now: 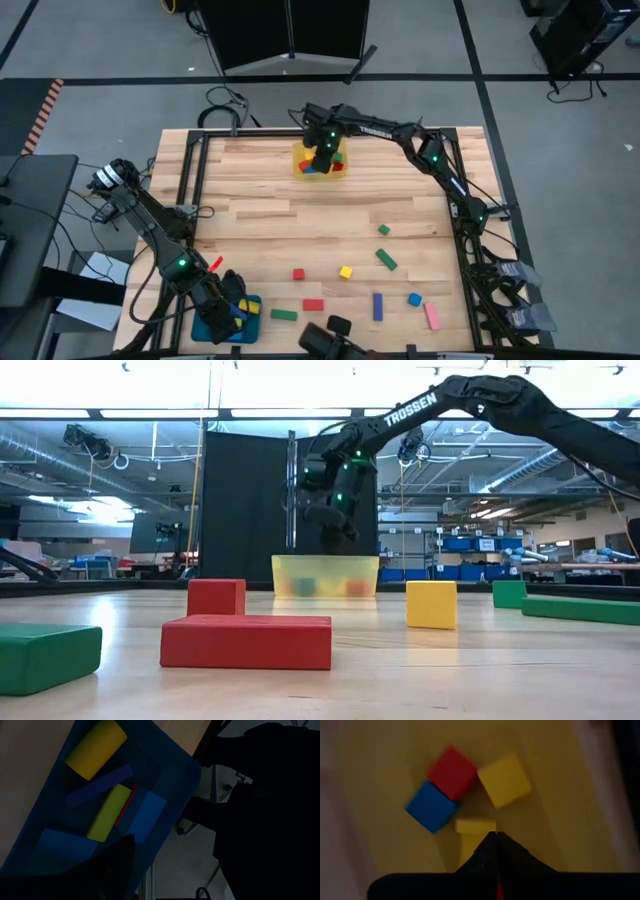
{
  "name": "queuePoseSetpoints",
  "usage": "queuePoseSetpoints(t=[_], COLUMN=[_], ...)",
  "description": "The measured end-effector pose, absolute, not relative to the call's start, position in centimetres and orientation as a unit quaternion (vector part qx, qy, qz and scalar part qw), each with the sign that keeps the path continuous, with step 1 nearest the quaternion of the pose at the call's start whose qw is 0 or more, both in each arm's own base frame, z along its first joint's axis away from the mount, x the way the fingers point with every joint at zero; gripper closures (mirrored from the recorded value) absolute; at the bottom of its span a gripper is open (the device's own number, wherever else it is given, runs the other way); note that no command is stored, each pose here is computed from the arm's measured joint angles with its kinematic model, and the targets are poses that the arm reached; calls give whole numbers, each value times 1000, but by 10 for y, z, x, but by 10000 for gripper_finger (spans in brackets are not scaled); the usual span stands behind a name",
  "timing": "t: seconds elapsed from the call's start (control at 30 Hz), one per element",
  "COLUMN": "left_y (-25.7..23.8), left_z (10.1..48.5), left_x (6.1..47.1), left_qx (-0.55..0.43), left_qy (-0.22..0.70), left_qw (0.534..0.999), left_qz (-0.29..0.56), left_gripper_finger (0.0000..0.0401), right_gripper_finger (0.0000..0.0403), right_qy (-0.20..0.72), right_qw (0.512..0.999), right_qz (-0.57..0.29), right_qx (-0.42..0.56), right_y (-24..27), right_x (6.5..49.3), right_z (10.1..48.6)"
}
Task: Sort blocks by size
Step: Put the yellow arch into the blue bin
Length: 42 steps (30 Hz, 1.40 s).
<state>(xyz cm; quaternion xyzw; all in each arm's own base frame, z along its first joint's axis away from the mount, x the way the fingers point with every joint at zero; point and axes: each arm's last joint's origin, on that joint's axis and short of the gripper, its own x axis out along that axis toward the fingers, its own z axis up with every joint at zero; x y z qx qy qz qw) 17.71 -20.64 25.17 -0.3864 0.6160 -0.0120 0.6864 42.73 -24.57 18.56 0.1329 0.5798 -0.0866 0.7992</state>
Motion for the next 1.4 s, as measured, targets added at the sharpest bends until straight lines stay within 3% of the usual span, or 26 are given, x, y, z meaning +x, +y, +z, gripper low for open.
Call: queuePoseSetpoints(t=[0.13, 0.23, 0.6, 0.73, 0.9, 1.13, 1.4], left_y=[-206, -206, -206, -206, -206, -206, -206], left_z=[252, 252, 251, 251, 251, 251, 251], left_x=[177, 177, 177, 177, 177, 177, 177], left_qx=[-386, -386, -384, -384, -384, -384, -384], left_qy=[616, 613, 612, 612, 611, 610, 610], left_qw=[687, 689, 692, 692, 692, 693, 693], left_qz=[-12, -10, -5, -5, -5, -4, -5], left_gripper_finger=[119, 119, 119, 119, 119, 119, 119], right_gripper_finger=[397, 375, 200, 160, 162, 183, 174], right_qy=[567, 577, 558, 567, 597, 586, 581], right_qw=[810, 806, 820, 815, 795, 803, 806], right_qz=[-70, -55, -35, -34, -50, -63, -63], right_qx=[133, 120, 124, 117, 96, 95, 93], right_y=[-248, -247, -238, -232, -225, -227, -228], right_x=[427, 425, 434, 436, 435, 438, 438], right_z=[205, 206, 207, 197, 178, 172, 165])
